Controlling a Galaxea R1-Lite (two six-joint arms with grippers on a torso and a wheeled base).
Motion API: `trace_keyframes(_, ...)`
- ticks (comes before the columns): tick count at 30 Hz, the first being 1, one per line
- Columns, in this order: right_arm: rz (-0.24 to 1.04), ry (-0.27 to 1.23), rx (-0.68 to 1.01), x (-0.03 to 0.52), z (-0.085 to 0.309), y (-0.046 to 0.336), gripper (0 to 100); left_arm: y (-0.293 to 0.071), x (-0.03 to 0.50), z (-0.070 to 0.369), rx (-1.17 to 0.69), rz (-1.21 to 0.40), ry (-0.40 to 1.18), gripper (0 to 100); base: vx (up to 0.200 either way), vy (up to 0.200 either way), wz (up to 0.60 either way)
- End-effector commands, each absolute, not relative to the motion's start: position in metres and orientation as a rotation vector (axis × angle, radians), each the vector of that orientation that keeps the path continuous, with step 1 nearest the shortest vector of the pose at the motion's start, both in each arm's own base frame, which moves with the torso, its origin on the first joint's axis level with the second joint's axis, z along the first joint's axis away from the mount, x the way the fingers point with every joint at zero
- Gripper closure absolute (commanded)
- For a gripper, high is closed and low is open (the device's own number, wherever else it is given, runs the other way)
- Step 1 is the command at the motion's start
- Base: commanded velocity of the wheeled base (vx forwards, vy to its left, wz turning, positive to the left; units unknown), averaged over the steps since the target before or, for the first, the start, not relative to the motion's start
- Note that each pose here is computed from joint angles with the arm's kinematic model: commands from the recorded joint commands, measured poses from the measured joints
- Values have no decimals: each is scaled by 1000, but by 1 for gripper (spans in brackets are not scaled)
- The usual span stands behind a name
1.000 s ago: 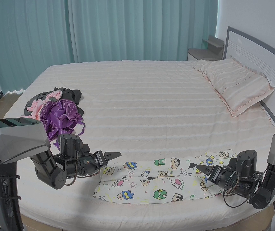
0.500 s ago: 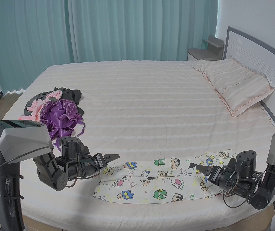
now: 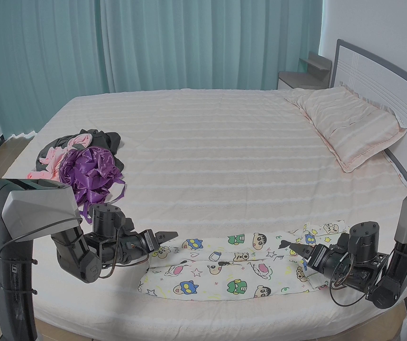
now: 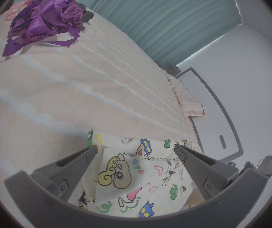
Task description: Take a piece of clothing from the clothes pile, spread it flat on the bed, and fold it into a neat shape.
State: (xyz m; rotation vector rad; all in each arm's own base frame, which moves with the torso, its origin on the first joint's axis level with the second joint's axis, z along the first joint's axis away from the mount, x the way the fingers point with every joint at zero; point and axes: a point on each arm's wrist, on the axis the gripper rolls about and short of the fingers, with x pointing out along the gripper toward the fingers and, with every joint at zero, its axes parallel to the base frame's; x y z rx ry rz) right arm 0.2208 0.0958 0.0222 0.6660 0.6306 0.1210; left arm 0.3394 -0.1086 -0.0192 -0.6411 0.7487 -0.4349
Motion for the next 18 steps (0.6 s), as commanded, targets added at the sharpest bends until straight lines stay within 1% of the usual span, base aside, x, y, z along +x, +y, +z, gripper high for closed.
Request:
trace_keyframes(1, 121, 630, 665, 221, 22, 96, 0, -109, 340, -25, -631, -433, 759, 0, 0, 0, 0)
trace_keyframes(10, 117, 636, 665, 222, 19, 96, 0, -110, 340, -25, -631, -434, 759, 0, 0, 0, 0)
trace_keyframes(11, 118, 633, 666, 222, 19, 96, 0, -110, 340, -25, -631, -434, 759, 100, 0, 0, 0)
trace_keyframes(18, 115, 632, 669, 222, 18, 95, 0, -109, 335, -26, -628, -429, 774, 100, 0, 0, 0)
